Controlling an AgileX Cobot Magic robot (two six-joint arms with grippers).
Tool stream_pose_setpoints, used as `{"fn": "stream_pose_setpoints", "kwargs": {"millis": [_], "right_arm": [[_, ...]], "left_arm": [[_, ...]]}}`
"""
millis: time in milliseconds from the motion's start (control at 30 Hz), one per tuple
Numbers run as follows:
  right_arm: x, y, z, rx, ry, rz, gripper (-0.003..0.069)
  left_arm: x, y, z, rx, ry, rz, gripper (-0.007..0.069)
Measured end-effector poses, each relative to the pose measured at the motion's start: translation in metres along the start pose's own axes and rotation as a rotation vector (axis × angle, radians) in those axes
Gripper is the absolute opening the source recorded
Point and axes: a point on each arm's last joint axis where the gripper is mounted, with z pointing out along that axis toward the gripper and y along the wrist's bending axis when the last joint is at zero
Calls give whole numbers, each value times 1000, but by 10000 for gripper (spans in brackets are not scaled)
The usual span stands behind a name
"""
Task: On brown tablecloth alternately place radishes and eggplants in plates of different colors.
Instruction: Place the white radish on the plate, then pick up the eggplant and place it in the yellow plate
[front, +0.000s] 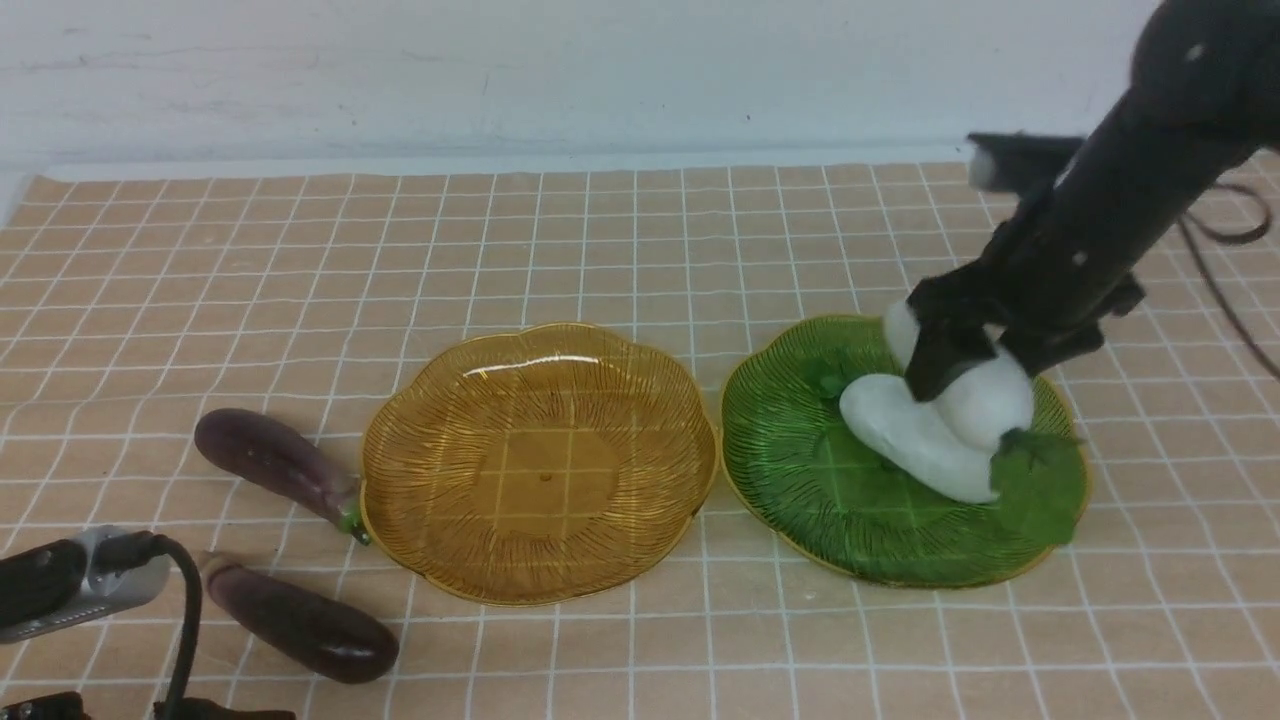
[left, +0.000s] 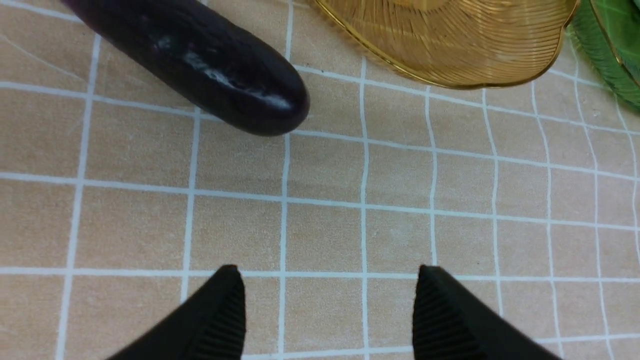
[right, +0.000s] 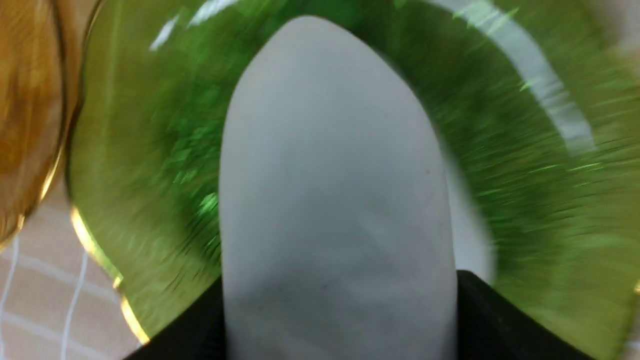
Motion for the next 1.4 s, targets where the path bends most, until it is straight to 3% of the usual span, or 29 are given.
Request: {"fn": "stream_pose_setpoints", "kwargs": {"millis": [67, 200, 300, 333, 367, 467, 600, 733, 833, 967, 1067, 1200, 1400], "right_arm": [[7, 24, 13, 12, 47, -75, 454], [10, 44, 19, 52, 68, -146, 458], [13, 58, 24, 98, 81, -171, 535], [13, 58, 24, 98, 81, -171, 535], [14, 61, 25, 114, 83, -171, 603], [14, 61, 24, 123, 80, -151, 651], [16, 64, 6, 122, 40, -136, 648], [32, 75, -37, 63, -54, -125, 524], [61, 79, -71, 34, -110, -125, 366], [104, 75, -92, 43, -117, -136, 155], [122, 71, -95, 64, -112, -155, 65], [130, 68, -90, 82, -89, -161, 15], [132, 66, -86, 91, -71, -162, 12]], "left_arm": [[-2, 0, 0, -4, -20, 13, 417], [-5, 1, 0, -15, -52, 28, 417], [-15, -2, -5, -31, -79, 29, 417], [-16, -2, -5, -33, -76, 23, 417], [-23, -4, -8, -48, -81, 22, 417], [-37, -6, -12, -108, -67, 31, 417], [-50, -2, -8, -188, -44, 10, 417], [-62, 5, 9, -247, 0, -47, 428], [-73, 9, 32, -264, 56, -97, 485], [-75, 17, 63, -271, 150, -198, 571], [-78, 26, 87, -284, 164, -252, 597], [-81, 37, 112, -303, 138, -305, 599], [-84, 45, 134, -310, 107, -410, 579]]}}
